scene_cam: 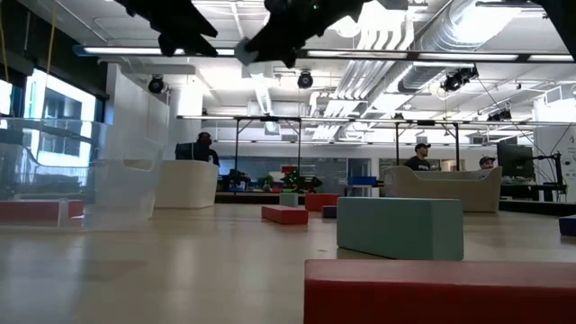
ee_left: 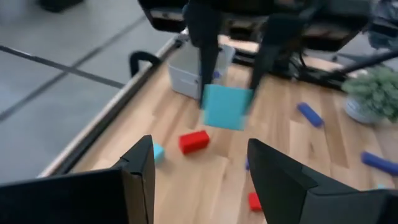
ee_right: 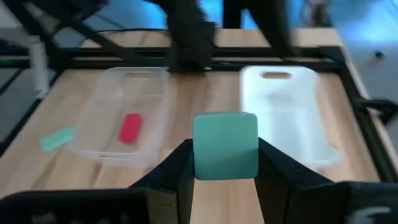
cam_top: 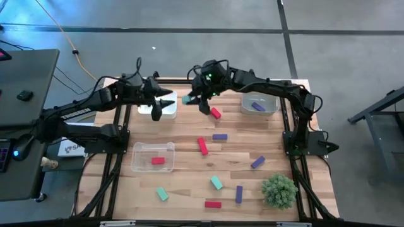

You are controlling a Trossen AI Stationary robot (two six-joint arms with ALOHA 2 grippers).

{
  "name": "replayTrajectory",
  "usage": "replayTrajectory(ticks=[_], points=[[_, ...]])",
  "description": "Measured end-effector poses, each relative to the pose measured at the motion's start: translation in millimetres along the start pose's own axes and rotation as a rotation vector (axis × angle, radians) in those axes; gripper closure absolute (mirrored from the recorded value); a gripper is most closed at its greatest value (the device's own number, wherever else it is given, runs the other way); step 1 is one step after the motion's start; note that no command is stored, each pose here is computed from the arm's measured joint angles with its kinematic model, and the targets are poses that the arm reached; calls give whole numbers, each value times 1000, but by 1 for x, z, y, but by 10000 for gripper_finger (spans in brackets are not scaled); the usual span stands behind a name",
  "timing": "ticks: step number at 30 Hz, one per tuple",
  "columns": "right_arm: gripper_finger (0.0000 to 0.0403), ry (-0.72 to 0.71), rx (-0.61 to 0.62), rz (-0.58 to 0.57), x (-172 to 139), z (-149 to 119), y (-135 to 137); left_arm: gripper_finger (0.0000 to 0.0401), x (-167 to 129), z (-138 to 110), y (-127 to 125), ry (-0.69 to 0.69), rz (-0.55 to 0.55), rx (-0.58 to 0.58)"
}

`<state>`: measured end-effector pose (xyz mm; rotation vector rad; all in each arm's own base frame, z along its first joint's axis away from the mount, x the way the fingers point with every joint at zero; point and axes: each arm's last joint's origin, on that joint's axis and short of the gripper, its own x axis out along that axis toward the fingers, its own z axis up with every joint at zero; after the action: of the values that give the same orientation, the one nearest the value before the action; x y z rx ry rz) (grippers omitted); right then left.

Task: Sort & place blocks by color
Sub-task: Put the top right light blue block into the white bin

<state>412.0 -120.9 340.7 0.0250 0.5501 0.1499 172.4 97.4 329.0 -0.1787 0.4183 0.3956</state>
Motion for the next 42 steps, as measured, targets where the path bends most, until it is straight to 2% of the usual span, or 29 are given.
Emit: replayTrajectory(ticks=[8,17,42], points=[[295,25,13,29,10,1,22,229,12,-3,-2,43,-22,50],[295,35,26,1,13,2,30,229,14,-4,-17,46,-93,156],[295,-41,47,-4,15,10,35,229,15,-2,-25,23,-122,136]])
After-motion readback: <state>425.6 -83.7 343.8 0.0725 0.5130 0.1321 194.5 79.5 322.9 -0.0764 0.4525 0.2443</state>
